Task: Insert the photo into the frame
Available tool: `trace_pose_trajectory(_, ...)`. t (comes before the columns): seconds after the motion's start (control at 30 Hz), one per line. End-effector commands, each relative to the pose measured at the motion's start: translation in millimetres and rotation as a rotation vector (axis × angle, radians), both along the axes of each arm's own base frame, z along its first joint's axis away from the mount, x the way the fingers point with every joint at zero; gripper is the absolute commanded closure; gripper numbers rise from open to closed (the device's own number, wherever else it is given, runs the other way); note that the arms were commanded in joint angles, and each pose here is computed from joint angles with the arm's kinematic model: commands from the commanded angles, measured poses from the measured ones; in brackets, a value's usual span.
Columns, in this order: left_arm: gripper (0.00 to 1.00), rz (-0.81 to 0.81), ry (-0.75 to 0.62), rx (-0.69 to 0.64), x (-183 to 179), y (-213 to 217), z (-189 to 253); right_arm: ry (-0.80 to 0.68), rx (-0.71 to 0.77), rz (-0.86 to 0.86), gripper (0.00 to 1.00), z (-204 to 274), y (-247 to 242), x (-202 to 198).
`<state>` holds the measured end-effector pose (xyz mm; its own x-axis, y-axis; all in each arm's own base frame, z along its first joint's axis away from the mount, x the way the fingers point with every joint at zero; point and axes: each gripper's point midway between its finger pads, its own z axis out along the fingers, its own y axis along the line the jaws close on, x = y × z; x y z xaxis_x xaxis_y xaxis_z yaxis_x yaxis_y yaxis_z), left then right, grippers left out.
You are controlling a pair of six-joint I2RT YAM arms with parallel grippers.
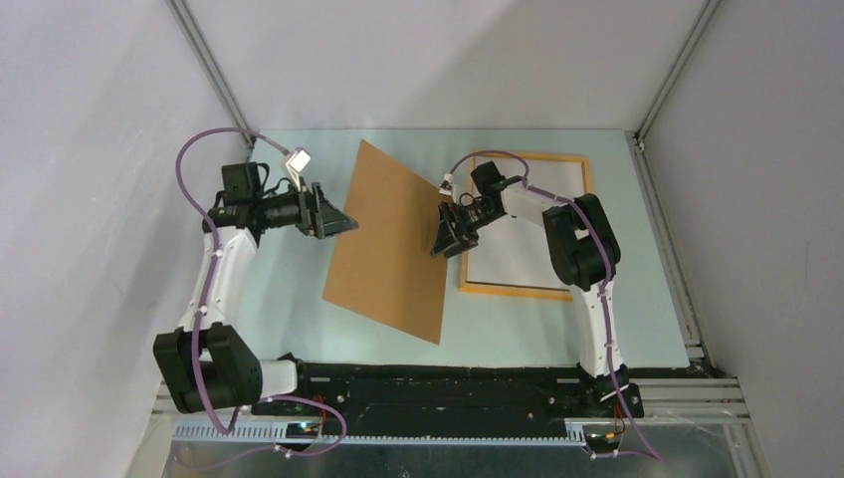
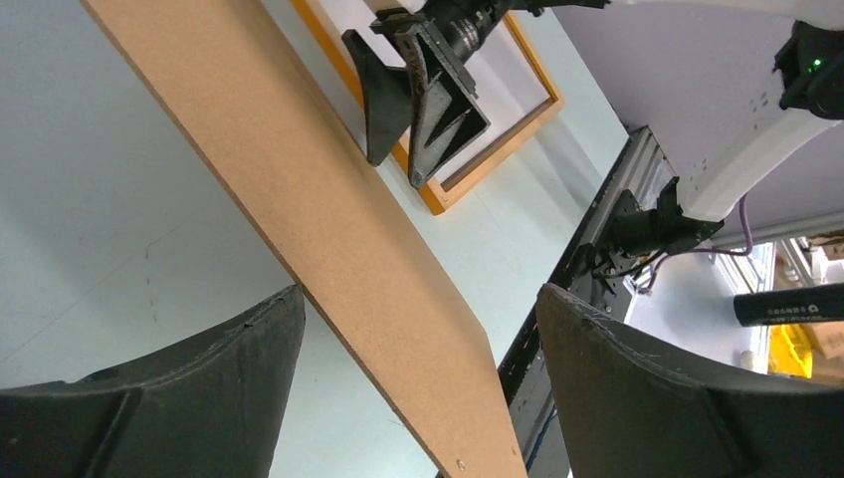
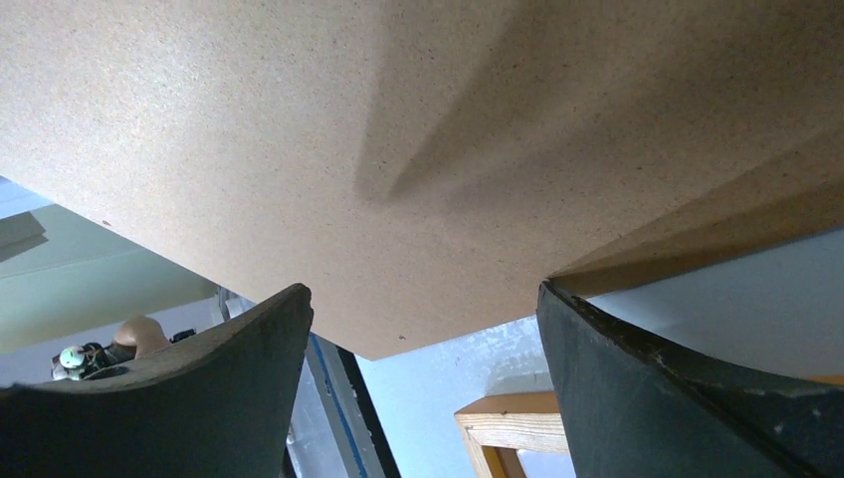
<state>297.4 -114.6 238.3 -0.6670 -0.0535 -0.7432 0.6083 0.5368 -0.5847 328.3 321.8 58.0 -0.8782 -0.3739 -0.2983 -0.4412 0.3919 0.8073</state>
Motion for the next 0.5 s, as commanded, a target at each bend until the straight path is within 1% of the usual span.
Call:
trace_pose_trajectory(0.0, 0.1, -0.105, 0.018, -0.04, -29.6, -24.6, 8.3, -0.084, 0.061, 0.065, 0.13, -15.4, 0.2, 4.5)
trace_pose_trajectory(0.2, 0.08, -0.146, -0.019, -0.017, -33.2, -36.3, 14.5, -0.06, 0.14, 0.109, 0.13, -11.8, -2.3, -3.9)
trace_pose_trajectory(0.47, 0.06, -0.219, -0.047, -0.008, -35.5, -59.1, 28.7, -0.043, 0.168, 0.125, 0.13, -11.4, -5.2, -5.5)
